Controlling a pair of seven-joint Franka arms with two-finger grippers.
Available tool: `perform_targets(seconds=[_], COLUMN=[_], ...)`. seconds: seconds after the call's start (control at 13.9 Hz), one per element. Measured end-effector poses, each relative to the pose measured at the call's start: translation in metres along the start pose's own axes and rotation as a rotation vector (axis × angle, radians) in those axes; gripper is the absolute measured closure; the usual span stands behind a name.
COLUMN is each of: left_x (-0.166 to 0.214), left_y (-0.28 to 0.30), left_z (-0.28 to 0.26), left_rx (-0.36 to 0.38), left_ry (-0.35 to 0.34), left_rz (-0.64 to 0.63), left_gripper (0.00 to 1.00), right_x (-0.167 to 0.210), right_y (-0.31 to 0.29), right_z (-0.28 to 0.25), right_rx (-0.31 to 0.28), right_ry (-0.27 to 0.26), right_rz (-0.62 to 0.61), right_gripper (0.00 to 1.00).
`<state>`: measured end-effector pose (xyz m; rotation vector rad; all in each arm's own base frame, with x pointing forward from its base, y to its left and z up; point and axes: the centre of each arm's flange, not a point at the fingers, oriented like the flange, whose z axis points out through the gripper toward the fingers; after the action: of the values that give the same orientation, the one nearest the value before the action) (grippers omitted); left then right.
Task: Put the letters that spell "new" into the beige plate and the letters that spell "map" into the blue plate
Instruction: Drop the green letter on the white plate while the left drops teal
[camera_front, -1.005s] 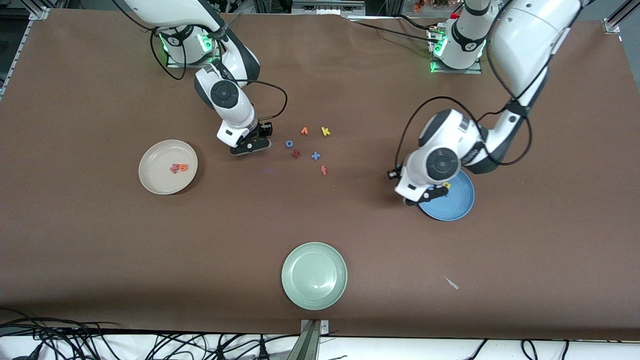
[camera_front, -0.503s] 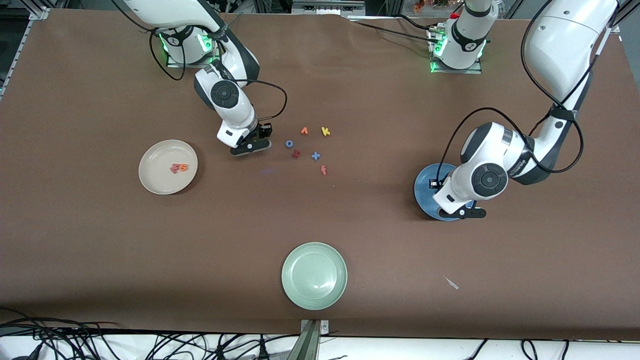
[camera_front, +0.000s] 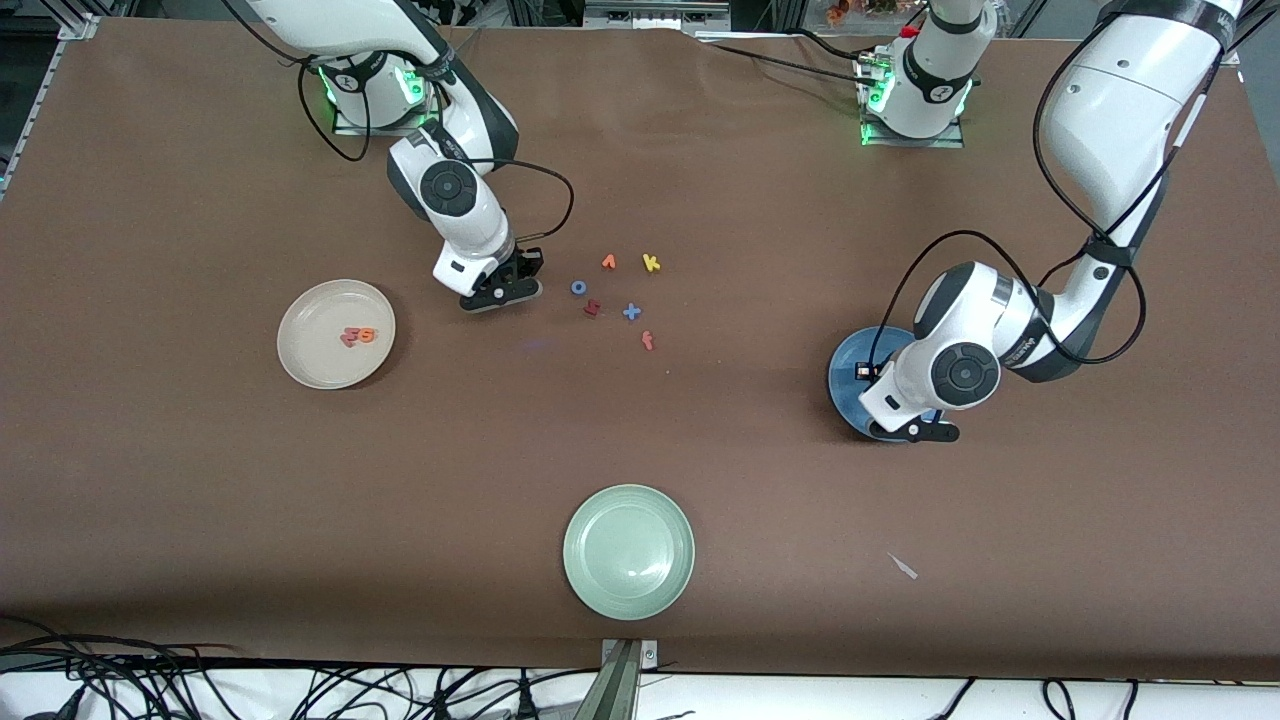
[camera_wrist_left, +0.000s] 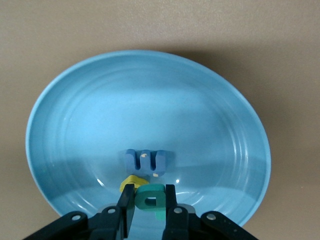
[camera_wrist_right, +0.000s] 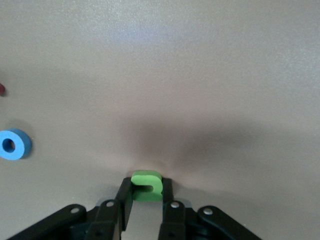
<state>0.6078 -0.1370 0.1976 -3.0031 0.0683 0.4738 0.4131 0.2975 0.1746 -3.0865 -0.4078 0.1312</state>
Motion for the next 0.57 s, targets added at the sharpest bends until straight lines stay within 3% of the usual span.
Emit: perform_targets(seconds=[0.29, 0.36, 0.57], left_x=[0.002, 0.002, 0.001], left_y=[0.003, 0.004, 0.016], left_z=[-0.006, -0.012, -0.051], left_rx=[-0.005, -0.007, -0.013], left_ry=[0.012, 0.024, 0.077], left_rz=[0.004, 0.006, 0.020], left_gripper=[0.41, 0.29, 0.01], right_x=[0.017, 0.025, 0.046], right_y=[0.017, 0.028, 0.076], right_z=[-0.013, -0.021, -0.056], right_rx=[-0.022, -0.036, -0.085], right_ry=[-0.013, -0.023, -0.090], right_rz=[-0.041, -0.057, -0.089], right_gripper=[0.73, 0.73, 0.73])
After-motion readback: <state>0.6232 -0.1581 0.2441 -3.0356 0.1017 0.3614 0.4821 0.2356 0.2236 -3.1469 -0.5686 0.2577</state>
